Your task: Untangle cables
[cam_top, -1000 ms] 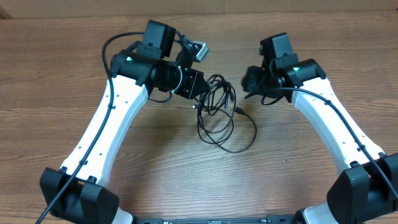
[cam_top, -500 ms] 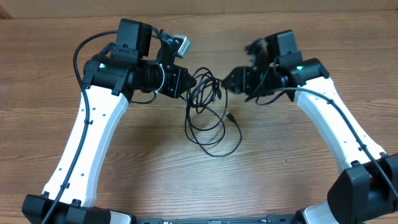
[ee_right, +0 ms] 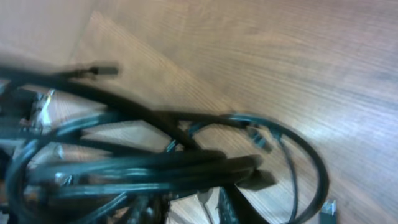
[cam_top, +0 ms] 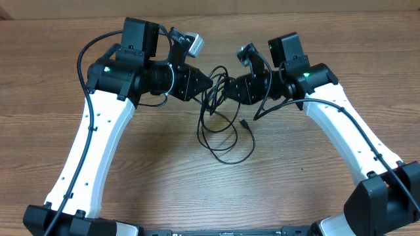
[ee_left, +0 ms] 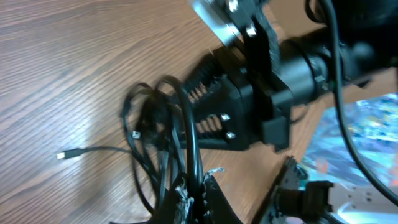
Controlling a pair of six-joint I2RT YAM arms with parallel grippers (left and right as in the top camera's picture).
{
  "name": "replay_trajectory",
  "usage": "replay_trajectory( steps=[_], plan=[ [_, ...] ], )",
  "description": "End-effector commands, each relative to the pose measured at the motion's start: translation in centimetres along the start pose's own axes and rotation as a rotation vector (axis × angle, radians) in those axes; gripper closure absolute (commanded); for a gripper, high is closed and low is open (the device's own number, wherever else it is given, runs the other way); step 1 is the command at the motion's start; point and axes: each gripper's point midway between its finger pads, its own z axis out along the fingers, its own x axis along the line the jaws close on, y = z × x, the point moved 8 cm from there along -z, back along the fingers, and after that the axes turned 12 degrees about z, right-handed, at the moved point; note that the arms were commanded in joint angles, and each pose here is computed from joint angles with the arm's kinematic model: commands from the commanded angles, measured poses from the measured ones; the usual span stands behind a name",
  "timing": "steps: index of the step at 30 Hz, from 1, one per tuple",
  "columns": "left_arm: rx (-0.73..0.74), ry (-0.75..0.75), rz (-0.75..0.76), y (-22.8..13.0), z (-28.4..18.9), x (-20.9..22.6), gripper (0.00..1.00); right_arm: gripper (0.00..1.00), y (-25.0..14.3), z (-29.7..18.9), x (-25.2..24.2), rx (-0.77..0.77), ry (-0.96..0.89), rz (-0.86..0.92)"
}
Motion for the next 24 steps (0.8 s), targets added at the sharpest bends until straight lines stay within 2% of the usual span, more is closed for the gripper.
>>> replay_trajectory(
  steps=[1,2,5,6,7,8,9,14,15,16,17,24],
  plan=[
    [-0.039,-0.116,0.008,0.5,-0.6,-1.7,0.96,0.62,2.0,-1.1,0.7,-0.122,-0.028,-0.012],
    [-0.039,-0.12,0.007,0.5,-0.6,-1.7,0.96,0.62,2.5,-1.2,0.9,-0.15,-0.017,-0.008],
    [-0.034,-0.12,0.001,0.4,-0.6,-1.7,0.96,0.78,3.5,-1.4,1.3,-0.205,0.002,0.005],
    [-0.032,-0.121,-0.002,0.4,-0.6,-1.7,0.96,0.78,3.7,-1.4,1.3,-0.216,0.002,0.023],
    [-0.03,-0.121,-0.003,0.4,-0.6,-1.7,0.96,0.71,3.8,-1.4,1.3,-0.226,0.0,0.045],
    [-0.03,-0.121,-0.003,0.4,-0.6,-1.7,0.96,0.58,3.9,-1.4,1.3,-0.23,-0.001,0.052],
    [-0.031,-0.121,-0.003,0.4,-0.6,-1.7,0.96,0.55,3.9,-1.4,1.3,-0.233,-0.001,0.058],
    [-0.032,-0.127,-0.003,0.4,-0.7,-1.8,0.96,0.61,4.0,-1.5,1.3,-0.239,-0.001,0.07],
    [-0.033,-0.132,-0.002,0.4,-0.7,-1.8,0.96,0.56,4.1,-1.5,1.3,-0.241,0.003,0.082],
    [-0.039,-0.152,0.009,0.5,-0.7,-2.0,0.96,0.44,4.1,-1.4,1.6,-0.237,0.025,0.086],
    [-0.048,-0.175,0.028,0.5,-0.7,-2.2,0.96,0.39,4.0,-1.4,1.8,-0.227,0.044,0.081],
    [-0.129,-0.318,0.133,1.6,-1.1,-3.5,0.96,0.34,3.0,-0.4,3.0,-0.17,0.075,0.066]
  ],
)
